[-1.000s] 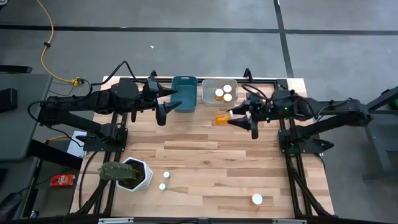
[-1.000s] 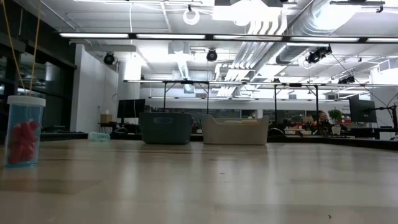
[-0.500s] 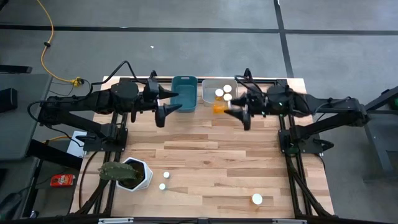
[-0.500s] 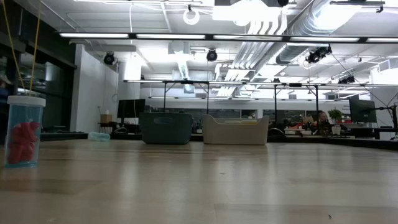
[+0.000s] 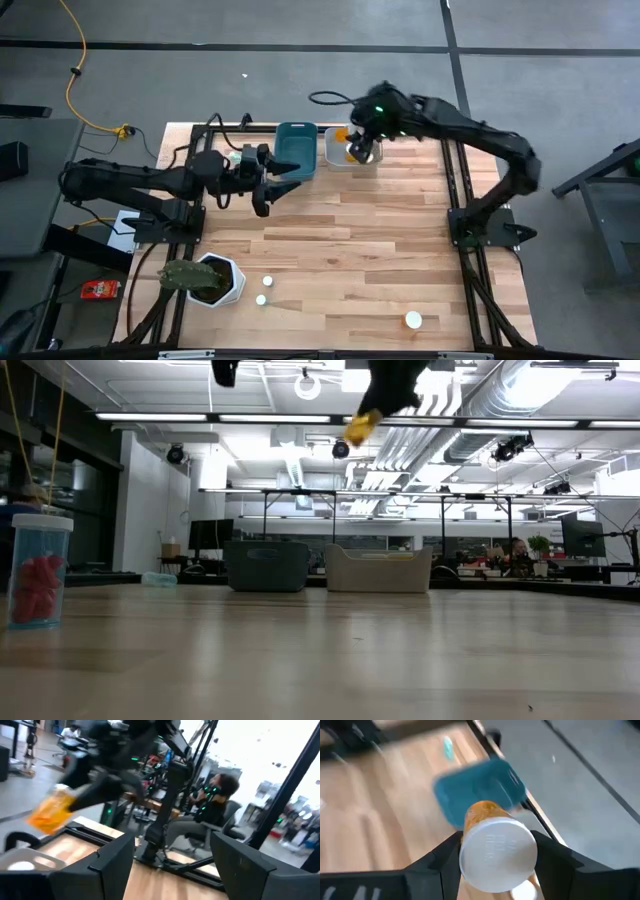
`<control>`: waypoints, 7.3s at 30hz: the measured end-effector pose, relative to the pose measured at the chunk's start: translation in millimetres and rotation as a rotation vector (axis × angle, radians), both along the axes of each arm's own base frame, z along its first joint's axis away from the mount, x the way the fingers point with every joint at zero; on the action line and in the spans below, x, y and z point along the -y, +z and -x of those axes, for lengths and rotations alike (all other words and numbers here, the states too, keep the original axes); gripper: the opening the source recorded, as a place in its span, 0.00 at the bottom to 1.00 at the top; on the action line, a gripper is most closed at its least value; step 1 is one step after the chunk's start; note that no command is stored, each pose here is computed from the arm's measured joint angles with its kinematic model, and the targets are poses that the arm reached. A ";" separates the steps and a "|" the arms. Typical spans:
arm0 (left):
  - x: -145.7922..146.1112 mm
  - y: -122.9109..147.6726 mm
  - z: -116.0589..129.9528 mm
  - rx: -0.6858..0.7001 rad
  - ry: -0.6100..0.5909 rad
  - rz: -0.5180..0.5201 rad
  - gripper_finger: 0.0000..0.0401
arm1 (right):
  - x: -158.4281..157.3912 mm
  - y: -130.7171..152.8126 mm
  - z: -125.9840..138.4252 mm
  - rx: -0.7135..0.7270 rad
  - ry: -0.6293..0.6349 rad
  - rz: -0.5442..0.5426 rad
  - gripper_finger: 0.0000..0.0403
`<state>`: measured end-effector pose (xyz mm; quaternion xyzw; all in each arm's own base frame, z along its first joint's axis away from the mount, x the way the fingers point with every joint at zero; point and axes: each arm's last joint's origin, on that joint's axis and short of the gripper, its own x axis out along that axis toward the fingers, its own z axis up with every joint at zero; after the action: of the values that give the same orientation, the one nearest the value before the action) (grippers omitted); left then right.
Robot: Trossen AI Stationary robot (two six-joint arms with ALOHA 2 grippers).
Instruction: Pick and place medicine bottles into bin by pill shape (circle, oval)
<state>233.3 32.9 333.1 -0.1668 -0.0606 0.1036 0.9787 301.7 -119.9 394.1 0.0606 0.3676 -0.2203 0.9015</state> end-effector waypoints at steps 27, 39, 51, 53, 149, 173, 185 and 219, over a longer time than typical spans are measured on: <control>17.0 -8.9 7.9 0.016 -0.099 0.023 0.62 | 103.5 -181.4 -83.1 -0.457 -0.119 -0.286 0.46; 17.1 -10.6 7.7 0.001 -0.104 0.040 0.62 | 104.2 -185.7 -84.3 -0.465 -0.119 -0.290 0.53; 17.1 -10.8 7.6 -0.002 -0.104 0.041 0.62 | 104.0 -180.7 -84.3 -0.454 -0.076 -0.265 0.70; 17.1 -11.3 7.6 -0.007 -0.104 0.041 0.62 | 102.2 -169.3 -81.4 -0.437 -0.057 -0.246 0.70; 11.1 -16.2 8.5 -0.127 0.098 -0.215 0.62 | -364.8 -197.3 67.4 -0.722 -0.516 -0.808 0.70; 11.2 -16.2 8.5 -0.134 0.099 -0.240 0.62 | -361.1 -192.9 70.9 -0.746 -0.410 -0.756 0.44; 11.2 -16.4 8.5 -0.125 0.097 -0.200 0.62 | -264.2 -97.4 81.8 -0.254 -0.170 -0.343 0.45; 19.8 -19.3 7.9 -0.143 0.039 -0.167 0.62 | -123.2 -19.6 0.4 0.467 0.458 -0.057 0.46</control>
<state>225.4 13.1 313.8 -0.0755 -0.0024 0.1288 0.9888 301.3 3.2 374.5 0.0508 0.1610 0.0183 0.9855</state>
